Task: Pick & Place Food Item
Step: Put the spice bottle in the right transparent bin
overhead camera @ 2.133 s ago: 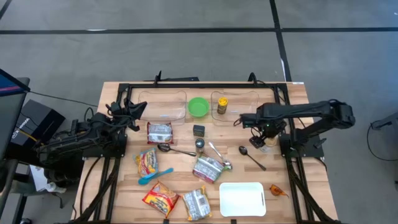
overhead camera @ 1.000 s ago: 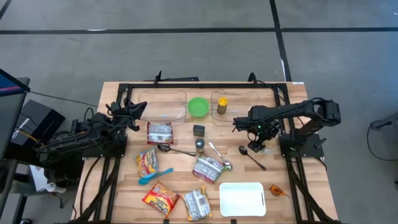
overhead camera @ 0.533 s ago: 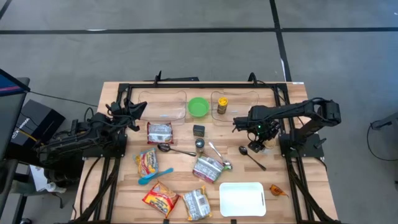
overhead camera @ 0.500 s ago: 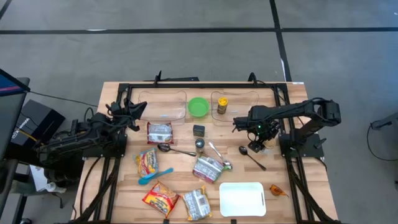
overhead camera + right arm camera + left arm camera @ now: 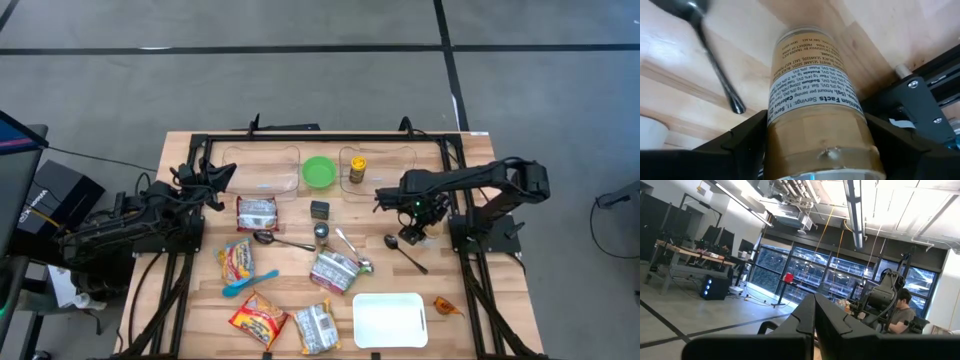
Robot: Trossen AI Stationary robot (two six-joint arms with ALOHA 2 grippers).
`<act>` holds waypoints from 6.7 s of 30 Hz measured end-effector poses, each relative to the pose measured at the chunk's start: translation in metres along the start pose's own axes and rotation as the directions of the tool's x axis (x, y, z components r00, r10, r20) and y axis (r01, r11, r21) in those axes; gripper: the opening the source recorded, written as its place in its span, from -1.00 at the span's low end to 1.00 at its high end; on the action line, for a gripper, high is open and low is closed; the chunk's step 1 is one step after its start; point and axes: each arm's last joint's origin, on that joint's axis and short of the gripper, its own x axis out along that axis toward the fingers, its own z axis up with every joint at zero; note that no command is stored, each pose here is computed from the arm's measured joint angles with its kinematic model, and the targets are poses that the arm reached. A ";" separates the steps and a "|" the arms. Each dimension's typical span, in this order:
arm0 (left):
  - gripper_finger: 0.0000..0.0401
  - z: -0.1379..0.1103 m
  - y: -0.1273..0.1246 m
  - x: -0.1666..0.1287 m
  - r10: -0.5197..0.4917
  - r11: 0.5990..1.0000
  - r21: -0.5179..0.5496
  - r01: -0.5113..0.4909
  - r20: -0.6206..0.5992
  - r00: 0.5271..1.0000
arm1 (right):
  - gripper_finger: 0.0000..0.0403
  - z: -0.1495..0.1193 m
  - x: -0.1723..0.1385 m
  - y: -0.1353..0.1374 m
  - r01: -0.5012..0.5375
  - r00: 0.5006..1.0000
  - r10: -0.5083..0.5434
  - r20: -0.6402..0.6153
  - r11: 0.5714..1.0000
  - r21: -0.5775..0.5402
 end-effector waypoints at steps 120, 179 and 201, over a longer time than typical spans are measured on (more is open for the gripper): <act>-1.00 0.000 0.000 0.000 0.002 1.000 0.002 -0.002 -0.004 1.000 | 0.42 0.169 -0.112 -0.079 0.023 0.972 0.002 0.236 0.995 -0.102; -1.00 0.000 0.000 0.000 0.001 1.000 0.002 -0.001 -0.003 1.000 | 0.42 0.202 -0.090 -0.114 -0.354 0.935 0.337 0.113 0.845 0.402; -1.00 0.000 0.000 0.000 0.002 1.000 0.002 -0.002 -0.003 1.000 | 0.42 0.211 -0.115 -0.114 -0.379 0.923 0.307 0.233 0.833 0.403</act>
